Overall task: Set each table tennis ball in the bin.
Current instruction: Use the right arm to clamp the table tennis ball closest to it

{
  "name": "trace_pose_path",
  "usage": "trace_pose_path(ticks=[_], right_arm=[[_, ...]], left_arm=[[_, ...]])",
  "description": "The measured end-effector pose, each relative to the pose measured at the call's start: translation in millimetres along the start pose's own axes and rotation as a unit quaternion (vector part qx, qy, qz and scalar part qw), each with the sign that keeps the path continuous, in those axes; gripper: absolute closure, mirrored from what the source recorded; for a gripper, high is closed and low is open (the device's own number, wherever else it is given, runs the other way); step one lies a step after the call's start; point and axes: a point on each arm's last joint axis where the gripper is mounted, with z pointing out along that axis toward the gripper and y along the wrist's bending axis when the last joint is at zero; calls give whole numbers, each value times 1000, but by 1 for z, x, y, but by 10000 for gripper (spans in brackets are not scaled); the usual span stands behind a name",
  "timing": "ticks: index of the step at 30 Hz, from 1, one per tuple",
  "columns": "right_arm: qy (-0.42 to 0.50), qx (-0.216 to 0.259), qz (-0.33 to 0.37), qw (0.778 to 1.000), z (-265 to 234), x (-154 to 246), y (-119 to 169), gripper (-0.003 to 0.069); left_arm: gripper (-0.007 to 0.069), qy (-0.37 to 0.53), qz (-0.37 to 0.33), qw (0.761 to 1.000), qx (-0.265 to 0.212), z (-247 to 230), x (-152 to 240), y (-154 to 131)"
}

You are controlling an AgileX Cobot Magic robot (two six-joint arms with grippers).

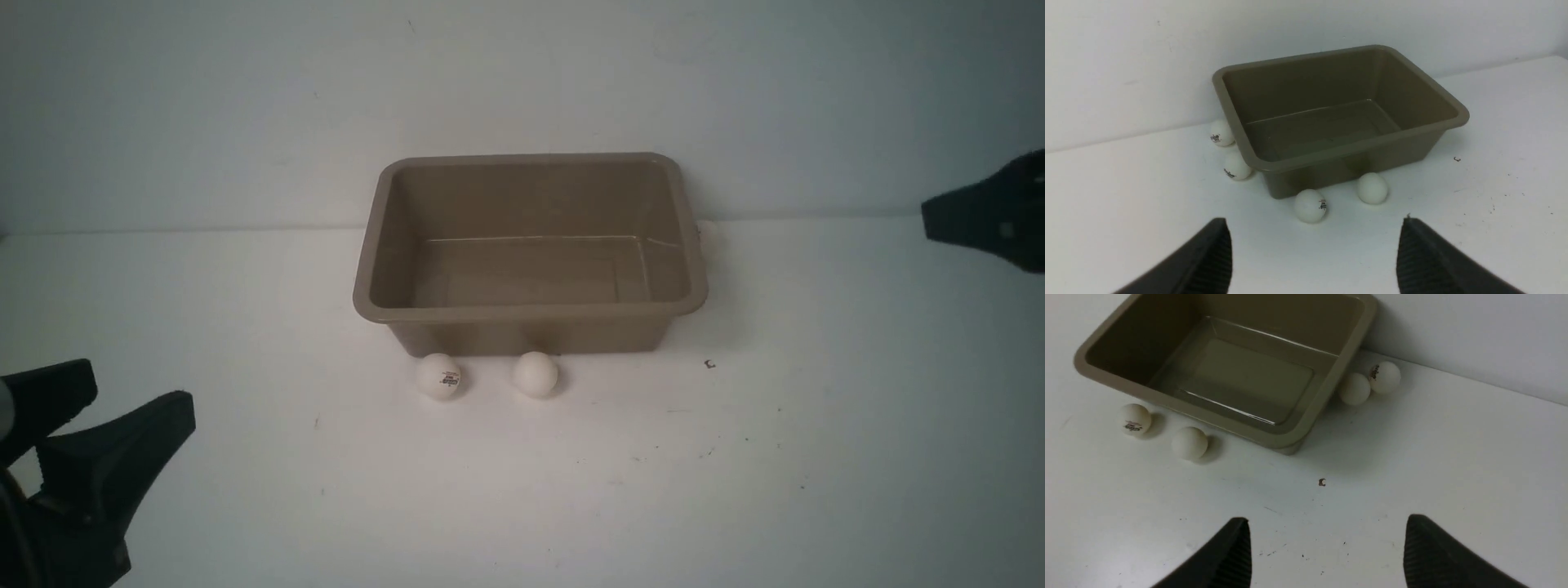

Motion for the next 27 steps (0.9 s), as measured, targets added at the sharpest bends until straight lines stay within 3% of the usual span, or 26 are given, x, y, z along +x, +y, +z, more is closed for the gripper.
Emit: trace_pose_path(ticks=[8,13,19,27], right_arm=[[-9,-13,66,998,53,-45,-34,233],[-41,-57,126,990,78,-75,-46,264],[29,-92,177,979,137,-72,-67,269],[57,-78,166,981,208,-66,-101,245]], left_arm=[[137,13,4,1000,17,0,2,-3],[137,37,3,998,45,-1,6,-8],[137,40,4,998,48,-1,7,-9],[137,46,13,998,46,-1,8,-8]])
